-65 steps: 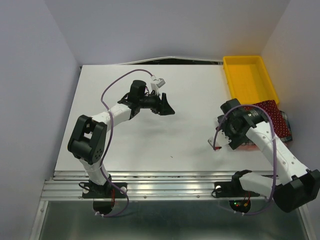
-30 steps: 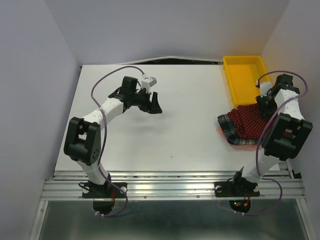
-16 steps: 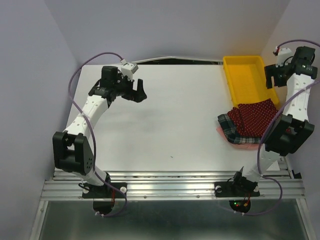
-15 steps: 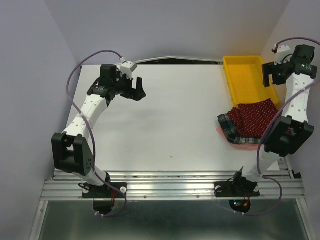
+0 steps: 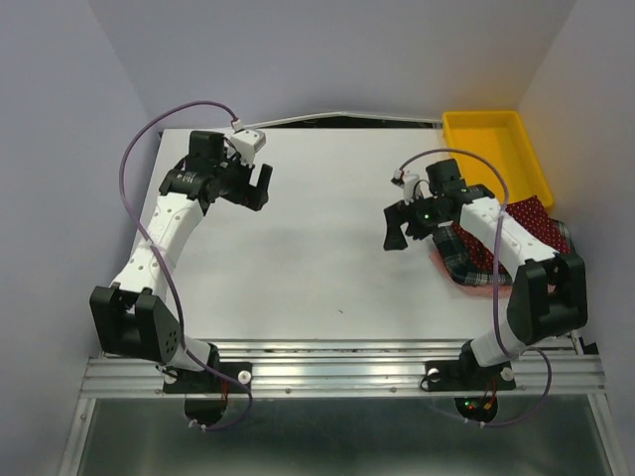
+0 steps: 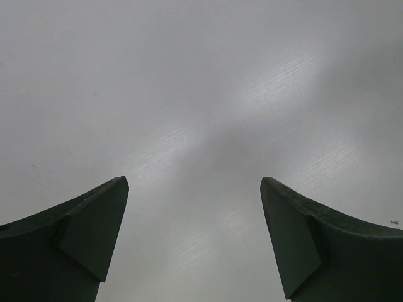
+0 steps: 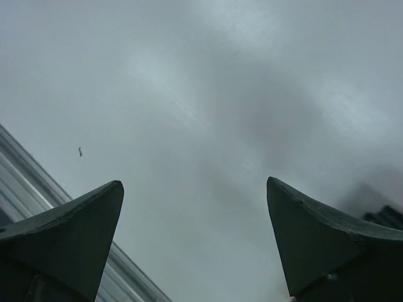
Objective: Fold and stack the skirts
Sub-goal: Neatly place the folded skirt to the corner
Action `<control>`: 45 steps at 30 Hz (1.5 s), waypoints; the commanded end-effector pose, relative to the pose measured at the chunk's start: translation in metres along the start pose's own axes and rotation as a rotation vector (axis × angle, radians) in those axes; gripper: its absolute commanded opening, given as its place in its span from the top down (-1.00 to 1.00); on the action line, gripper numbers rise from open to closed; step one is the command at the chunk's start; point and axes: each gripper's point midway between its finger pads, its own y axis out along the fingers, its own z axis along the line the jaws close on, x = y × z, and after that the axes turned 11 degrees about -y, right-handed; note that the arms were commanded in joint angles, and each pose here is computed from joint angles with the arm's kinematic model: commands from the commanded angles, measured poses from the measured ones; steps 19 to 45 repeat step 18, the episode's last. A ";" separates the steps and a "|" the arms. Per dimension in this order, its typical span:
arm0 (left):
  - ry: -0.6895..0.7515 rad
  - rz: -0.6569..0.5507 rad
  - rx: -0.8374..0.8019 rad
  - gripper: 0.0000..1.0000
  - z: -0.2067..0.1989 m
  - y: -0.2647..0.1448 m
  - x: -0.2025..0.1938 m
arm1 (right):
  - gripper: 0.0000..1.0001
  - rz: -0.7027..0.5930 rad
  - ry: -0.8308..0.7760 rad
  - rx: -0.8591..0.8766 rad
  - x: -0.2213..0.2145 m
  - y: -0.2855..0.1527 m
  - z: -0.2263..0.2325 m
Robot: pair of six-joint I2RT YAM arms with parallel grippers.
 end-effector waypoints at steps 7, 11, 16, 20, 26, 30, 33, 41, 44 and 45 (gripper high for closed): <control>0.012 0.170 0.028 -0.97 0.006 -0.008 -0.099 | -1.00 0.017 -0.037 0.087 -0.062 0.027 0.056; 0.003 0.192 0.049 -0.97 0.010 -0.006 -0.117 | -1.00 0.016 -0.020 0.105 -0.062 0.025 0.061; -0.013 0.188 0.065 -0.97 0.012 -0.006 -0.117 | -1.00 0.010 -0.013 0.109 -0.056 0.025 0.060; -0.015 0.187 0.076 -0.97 0.014 -0.006 -0.116 | -1.00 0.007 -0.018 0.114 -0.052 0.024 0.060; -0.015 0.187 0.076 -0.97 0.014 -0.006 -0.116 | -1.00 0.007 -0.018 0.114 -0.052 0.024 0.060; -0.015 0.187 0.076 -0.97 0.014 -0.006 -0.116 | -1.00 0.007 -0.018 0.114 -0.052 0.024 0.060; -0.015 0.187 0.076 -0.97 0.014 -0.006 -0.116 | -1.00 0.007 -0.018 0.114 -0.052 0.024 0.060; -0.015 0.187 0.076 -0.97 0.014 -0.006 -0.116 | -1.00 0.007 -0.018 0.114 -0.052 0.024 0.060; -0.015 0.187 0.076 -0.97 0.014 -0.006 -0.116 | -1.00 0.007 -0.018 0.114 -0.052 0.024 0.060; -0.015 0.187 0.076 -0.97 0.014 -0.006 -0.116 | -1.00 0.007 -0.018 0.114 -0.052 0.024 0.060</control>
